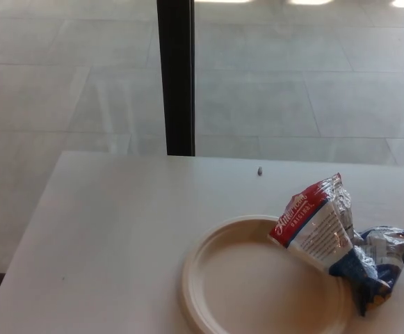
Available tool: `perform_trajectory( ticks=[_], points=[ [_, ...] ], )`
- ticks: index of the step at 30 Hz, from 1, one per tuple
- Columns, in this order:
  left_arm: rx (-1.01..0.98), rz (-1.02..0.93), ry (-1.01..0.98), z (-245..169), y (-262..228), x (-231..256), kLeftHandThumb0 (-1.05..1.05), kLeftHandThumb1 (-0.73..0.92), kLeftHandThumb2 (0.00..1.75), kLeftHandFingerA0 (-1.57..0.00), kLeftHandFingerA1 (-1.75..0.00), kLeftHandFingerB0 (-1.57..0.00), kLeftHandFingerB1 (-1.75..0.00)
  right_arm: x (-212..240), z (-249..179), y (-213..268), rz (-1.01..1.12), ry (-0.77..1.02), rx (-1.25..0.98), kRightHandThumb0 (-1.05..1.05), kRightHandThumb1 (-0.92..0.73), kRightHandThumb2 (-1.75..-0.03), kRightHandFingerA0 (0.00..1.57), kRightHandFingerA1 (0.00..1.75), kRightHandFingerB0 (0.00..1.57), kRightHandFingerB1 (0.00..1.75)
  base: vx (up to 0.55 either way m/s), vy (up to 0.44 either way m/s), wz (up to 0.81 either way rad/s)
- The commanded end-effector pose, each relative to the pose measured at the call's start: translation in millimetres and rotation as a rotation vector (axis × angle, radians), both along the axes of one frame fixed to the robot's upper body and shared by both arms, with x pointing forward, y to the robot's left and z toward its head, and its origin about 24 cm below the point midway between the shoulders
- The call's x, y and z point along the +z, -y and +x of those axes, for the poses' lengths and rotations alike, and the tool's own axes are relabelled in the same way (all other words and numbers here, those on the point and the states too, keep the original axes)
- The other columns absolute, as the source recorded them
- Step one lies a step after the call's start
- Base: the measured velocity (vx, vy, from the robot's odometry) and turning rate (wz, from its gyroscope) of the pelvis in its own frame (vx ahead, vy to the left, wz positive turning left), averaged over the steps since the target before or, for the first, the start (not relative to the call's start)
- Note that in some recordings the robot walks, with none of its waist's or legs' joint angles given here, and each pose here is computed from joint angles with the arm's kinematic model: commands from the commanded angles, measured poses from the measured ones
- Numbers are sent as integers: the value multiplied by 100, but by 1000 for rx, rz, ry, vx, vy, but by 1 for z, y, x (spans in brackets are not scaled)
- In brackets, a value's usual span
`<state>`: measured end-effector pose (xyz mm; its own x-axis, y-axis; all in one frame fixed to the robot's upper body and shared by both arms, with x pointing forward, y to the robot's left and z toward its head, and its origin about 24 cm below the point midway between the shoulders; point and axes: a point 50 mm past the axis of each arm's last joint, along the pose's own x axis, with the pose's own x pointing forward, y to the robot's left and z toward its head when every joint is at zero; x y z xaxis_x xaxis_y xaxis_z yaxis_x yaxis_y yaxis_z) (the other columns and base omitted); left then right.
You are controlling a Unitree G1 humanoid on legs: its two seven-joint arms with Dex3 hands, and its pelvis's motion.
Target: The robot uses its right hand to pick up a bag of sunflower seeds kept in the middle of the desk and tilts it over a plate kept next to it to pour out a few seeds and then puts the bag of seeds back on the desk
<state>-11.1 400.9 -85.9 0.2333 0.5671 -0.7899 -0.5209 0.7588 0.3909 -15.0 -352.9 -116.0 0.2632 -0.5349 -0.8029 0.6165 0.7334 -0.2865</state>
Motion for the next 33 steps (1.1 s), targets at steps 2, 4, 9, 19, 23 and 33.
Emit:
perform_trajectory(
  ticks=[2,4,9,19,23,33],
  points=[
    [159,-22,177,-9,-21,19,-70,69,60,-47,-68,-38,-46,18,-10,28,-42,277,-342,-69,-72,-65,4,52,6,31,0,0,0],
    [158,-25,172,-9,-21,18,-71,69,61,-47,-67,-38,-45,19,-10,29,-40,290,-350,-70,-52,-94,1,48,1,34,0,0,0],
    [236,-45,257,-11,-20,17,-67,67,60,-43,-59,-35,-41,25,-13,40,-74,320,-470,-76,-58,-98,0,29,0,20,0,0,0],
    [346,-61,520,11,-25,23,-73,70,61,-40,-54,-34,-38,52,7,76,-208,467,-839,-81,-86,-71,0,35,0,0,0,0,0],
    [333,-68,541,18,-23,21,-74,71,62,-36,-50,-35,-38,76,37,98,-263,582,-894,-105,-76,-105,0,16,0,2,0,0,0],
    [256,-46,632,39,-27,29,-72,77,63,-39,-53,-35,-36,174,133,130,-310,1064,-547,-102,-67,-97,0,13,0,4,0,0,0]
  ],
)
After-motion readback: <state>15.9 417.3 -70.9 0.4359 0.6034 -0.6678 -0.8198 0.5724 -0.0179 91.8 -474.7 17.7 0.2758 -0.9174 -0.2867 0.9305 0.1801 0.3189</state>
